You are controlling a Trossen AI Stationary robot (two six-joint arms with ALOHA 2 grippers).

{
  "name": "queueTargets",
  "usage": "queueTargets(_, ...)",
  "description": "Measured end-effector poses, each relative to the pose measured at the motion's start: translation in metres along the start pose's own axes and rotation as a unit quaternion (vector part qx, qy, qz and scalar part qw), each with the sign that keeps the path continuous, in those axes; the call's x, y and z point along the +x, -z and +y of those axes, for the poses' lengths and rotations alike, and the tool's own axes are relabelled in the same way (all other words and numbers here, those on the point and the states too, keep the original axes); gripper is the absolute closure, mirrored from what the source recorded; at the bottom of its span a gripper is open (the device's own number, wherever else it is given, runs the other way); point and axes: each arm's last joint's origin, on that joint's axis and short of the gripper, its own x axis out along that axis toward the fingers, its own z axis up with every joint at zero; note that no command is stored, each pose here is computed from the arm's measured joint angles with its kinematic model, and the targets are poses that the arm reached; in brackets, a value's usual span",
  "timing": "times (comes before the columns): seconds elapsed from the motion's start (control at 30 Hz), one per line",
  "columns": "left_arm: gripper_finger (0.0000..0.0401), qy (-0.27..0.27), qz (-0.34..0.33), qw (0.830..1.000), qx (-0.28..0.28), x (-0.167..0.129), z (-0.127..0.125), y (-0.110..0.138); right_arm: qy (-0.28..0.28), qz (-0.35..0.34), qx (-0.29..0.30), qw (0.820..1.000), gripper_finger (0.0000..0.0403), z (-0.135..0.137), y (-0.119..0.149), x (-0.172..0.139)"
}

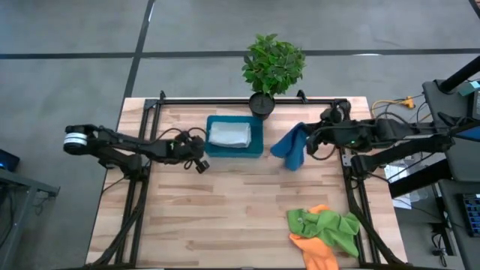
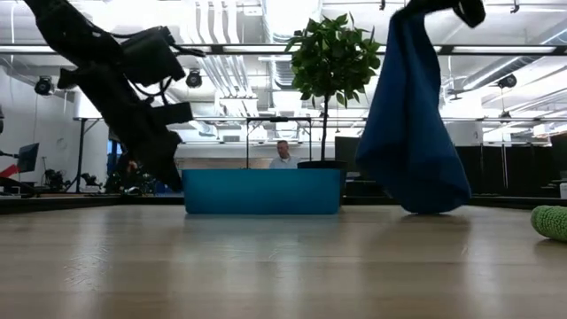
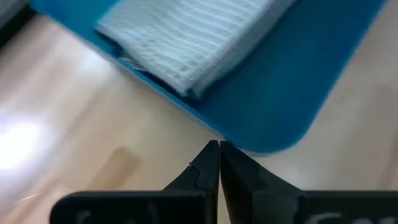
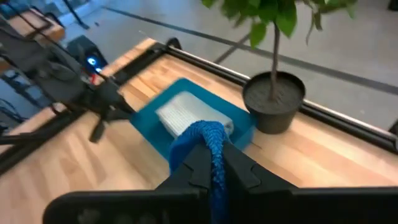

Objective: Fold microfiber towels
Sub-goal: Fold the blue microfiber towel

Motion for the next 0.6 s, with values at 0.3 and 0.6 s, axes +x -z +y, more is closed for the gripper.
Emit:
queueTargets(0.3,0.0401,0.022,0.019,0.998,-0.047,-0.012,-0.011,0.001,-0.043,0.003,-0.026,0.999,0.0394,0.014,-0.03,-0.033)
queueTargets(0.6,0.0401,0.171,-0.198,0.962,-0.074,-0.09,-0.028,-0.049,-0.119,0.028,-0.058,0.991,0.0394,0.035,-0.053,-0.045)
